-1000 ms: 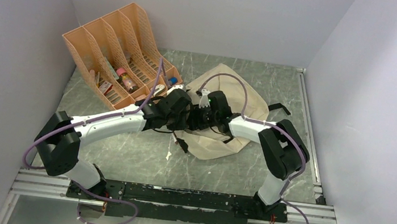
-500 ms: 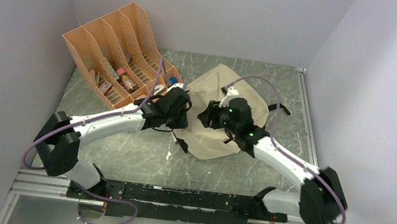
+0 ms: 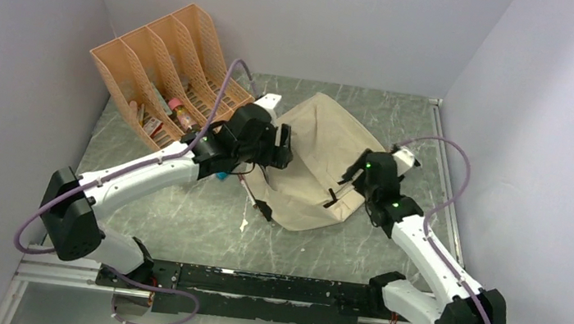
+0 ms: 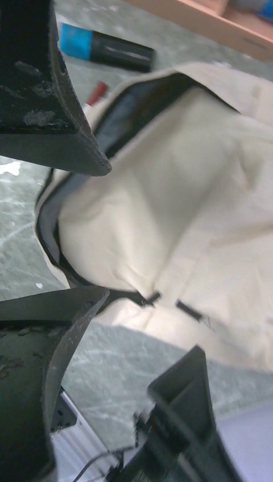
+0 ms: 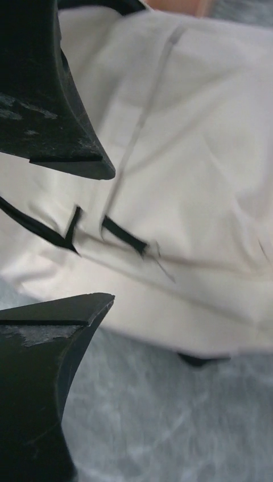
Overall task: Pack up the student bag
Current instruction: Zip the student bag at the center of the board.
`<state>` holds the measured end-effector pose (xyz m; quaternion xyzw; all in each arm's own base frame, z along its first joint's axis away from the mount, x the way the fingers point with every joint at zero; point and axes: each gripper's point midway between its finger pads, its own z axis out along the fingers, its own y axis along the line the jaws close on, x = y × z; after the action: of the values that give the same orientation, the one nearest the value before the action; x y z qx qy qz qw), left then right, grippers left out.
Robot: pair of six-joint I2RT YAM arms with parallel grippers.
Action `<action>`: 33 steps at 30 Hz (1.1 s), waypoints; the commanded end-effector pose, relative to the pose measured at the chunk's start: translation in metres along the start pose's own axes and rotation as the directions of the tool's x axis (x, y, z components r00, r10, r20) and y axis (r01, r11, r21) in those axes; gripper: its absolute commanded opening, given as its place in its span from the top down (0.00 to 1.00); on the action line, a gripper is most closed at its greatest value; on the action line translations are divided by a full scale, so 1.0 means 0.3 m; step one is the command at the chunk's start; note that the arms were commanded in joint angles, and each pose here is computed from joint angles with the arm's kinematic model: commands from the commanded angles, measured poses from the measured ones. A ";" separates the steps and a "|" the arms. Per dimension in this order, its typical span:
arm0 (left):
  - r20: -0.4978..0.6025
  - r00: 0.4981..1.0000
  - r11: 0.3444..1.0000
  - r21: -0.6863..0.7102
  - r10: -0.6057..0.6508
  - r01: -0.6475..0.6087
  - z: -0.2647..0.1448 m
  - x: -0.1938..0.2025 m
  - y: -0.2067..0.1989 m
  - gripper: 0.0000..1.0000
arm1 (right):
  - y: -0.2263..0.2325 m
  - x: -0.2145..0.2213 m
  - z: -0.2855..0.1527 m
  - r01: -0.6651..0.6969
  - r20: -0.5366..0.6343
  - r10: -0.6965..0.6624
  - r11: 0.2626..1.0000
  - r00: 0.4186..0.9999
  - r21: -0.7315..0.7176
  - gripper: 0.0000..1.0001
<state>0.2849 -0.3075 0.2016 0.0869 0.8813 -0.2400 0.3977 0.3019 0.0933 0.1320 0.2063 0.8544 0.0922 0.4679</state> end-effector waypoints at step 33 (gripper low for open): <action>-0.160 0.975 0.978 0.166 0.153 -0.126 0.502 0.360 -0.395 0.32 | -0.250 0.189 0.058 -0.259 -0.202 0.253 0.966 0.946 -0.004 0.27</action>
<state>0.2576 -0.4823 0.0738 0.2324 0.8797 -0.2745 0.3112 0.2651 0.0496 0.0489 0.2942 0.8691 0.1734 0.3579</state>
